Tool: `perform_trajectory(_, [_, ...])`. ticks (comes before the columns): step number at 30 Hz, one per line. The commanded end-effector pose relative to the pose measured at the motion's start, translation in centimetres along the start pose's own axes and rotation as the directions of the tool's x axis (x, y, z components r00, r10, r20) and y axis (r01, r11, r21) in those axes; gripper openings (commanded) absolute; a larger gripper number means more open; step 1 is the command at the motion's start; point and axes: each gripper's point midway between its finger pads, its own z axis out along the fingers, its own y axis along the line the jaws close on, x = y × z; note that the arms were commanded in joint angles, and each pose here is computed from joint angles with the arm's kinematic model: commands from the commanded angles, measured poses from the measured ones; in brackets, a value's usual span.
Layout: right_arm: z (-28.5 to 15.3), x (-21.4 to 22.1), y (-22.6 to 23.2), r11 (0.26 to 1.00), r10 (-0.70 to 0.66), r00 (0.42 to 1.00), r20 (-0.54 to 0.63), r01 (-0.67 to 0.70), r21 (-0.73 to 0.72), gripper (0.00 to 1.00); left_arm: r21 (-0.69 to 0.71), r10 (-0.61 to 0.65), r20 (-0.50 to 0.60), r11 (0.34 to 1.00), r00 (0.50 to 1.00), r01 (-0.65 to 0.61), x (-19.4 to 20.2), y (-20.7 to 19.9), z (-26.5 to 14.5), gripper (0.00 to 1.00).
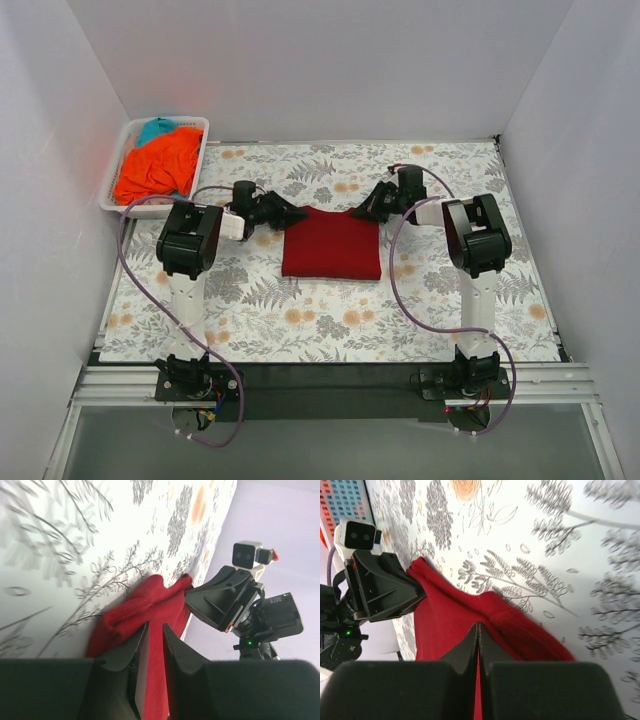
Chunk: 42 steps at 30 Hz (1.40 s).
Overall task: Fold and stack the t-shirts
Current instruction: Fold the tshirt
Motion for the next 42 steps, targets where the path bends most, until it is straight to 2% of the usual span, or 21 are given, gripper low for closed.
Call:
perform_trajectory(1, [-2.1,-4.1,3.4,0.994,-0.083,0.989,0.12,0.09,-0.057,0.02,0.064,0.037,0.064,0.997,0.997,-0.041,-2.4,-3.5,-2.5,0.17])
perform_trajectory(2, [-3.2,-4.6,4.3,0.992,-0.095,0.986,0.138,0.106,-0.069,0.02,0.061,0.069,0.066,0.995,0.995,-0.073,-2.3,-3.9,-3.2,0.19])
perform_trajectory(5, [-7.4,-4.4,9.0,0.975,-0.161,0.968,0.193,0.186,-0.122,0.02,0.097,0.171,0.108,0.979,0.979,-0.181,-1.6,-9.6,-6.8,0.22])
perform_trajectory(6, [-9.1,-3.5,10.5,0.97,-0.168,0.965,0.203,0.199,-0.142,0.02,0.114,0.175,0.114,0.976,0.978,-0.188,-1.2,-10.6,-7.6,0.22])
perform_trajectory(8, [-9.9,-0.9,12.0,0.967,-0.15,0.974,0.168,0.18,-0.18,0.01,0.164,0.196,0.099,0.964,0.976,-0.21,0.9,-13.1,-9.7,0.21])
perform_trajectory(9, [-10.9,0.2,13.5,0.961,-0.156,0.973,0.168,0.189,-0.203,0.01,0.15,0.175,0.071,0.971,0.982,-0.184,2.4,-11.9,-10.1,0.21])
perform_trajectory(10, [-10.5,2.3,12.4,0.969,-0.133,0.982,0.134,0.157,-0.19,0.01,0.153,0.175,0.063,0.971,0.983,-0.183,3.5,-11.9,-10.4,0.2])
perform_trajectory(11, [-10.0,4.4,13.3,0.967,-0.133,0.986,0.1,0.151,-0.204,0.01,0.175,0.191,0.053,0.965,0.98,-0.197,5.2,-12.8,-11.1,0.19])
perform_trajectory(12, [-10.2,5.6,14.0,0.962,-0.143,0.985,0.098,0.161,-0.222,0.01,0.145,0.157,0.025,0.977,0.987,-0.159,6.7,-10.6,-11.2,0.19])
perform_trajectory(14, [-9.2,9.0,13.6,0.965,-0.131,0.99,0.043,0.137,-0.222,0.01,0.183,0.136,0.008,0.974,0.991,-0.135,9.3,-11.0,-11.6,0.19])
perform_trajectory(16, [-8.5,11.0,12.4,0.974,-0.098,0.995,0.017,0.099,-0.206,0.01,0.151,0.079,-0.016,0.986,0.997,-0.076,11.5,-8.9,-11.5,0.19])
perform_trajectory(20, [-7.1,14.5,11.1,0.977,-0.066,0.997,-0.039,0.056,-0.208,0.01,0.116,0.068,-0.07,0.991,0.995,-0.06,15.6,-6.5,-10.4,0.18])
perform_trajectory(22, [-6.0,15.6,9.2,0.983,-0.033,0.997,-0.065,0.02,-0.183,0.01,0.068,0.059,-0.067,0.996,0.996,-0.054,16.2,-4.6,-9.9,0.18])
perform_trajectory(23, [-5.8,16.5,7.6,0.987,-0.007,0.996,-0.084,-0.006,-0.159,0.01,0.009,0.009,-0.074,1.0,0.997,-0.008,16.6,-2.2,-9.6,0.17])
perform_trajectory(27, [-4.5,17.8,2.4,0.995,0.067,0.992,-0.105,-0.074,-0.065,0.01,-0.079,-0.079,-0.03,0.994,0.996,0.076,15.9,2.9,-9.5,0.17])
perform_trajectory(33, [-5.9,17.0,-1.5,0.989,0.145,0.987,-0.069,-0.148,-0.028,0.01,-0.034,-0.255,-0.017,0.966,0.967,0.255,15.1,6.5,-11.5,0.15])
perform_trajectory(35, [-6.8,17.1,-1.8,0.986,0.162,0.984,-0.074,-0.165,-0.034,0.01,0.033,-0.237,-0.041,0.971,0.971,0.239,15.1,5.5,-12.1,0.14])
perform_trajectory(38, [-8.0,17.1,1.0,0.986,0.109,0.989,-0.095,-0.12,-0.118,0.01,0.1,-0.187,-0.085,0.976,0.979,0.195,15.7,3.3,-12.6,0.12])
perform_trajectory(40, [-9.4,16.0,4.3,0.978,0.047,0.997,-0.061,-0.059,-0.202,0.01,0.132,-0.153,-0.098,0.977,0.983,0.165,15.8,1.7,-12.9,0.12])
perform_trajectory(42, [-10.9,14.7,7.6,0.961,-0.015,1.0,-0.016,0.01,-0.278,0.01,0.192,-0.06,-0.084,0.979,0.995,0.075,15.6,-1.8,-13.5,0.12])
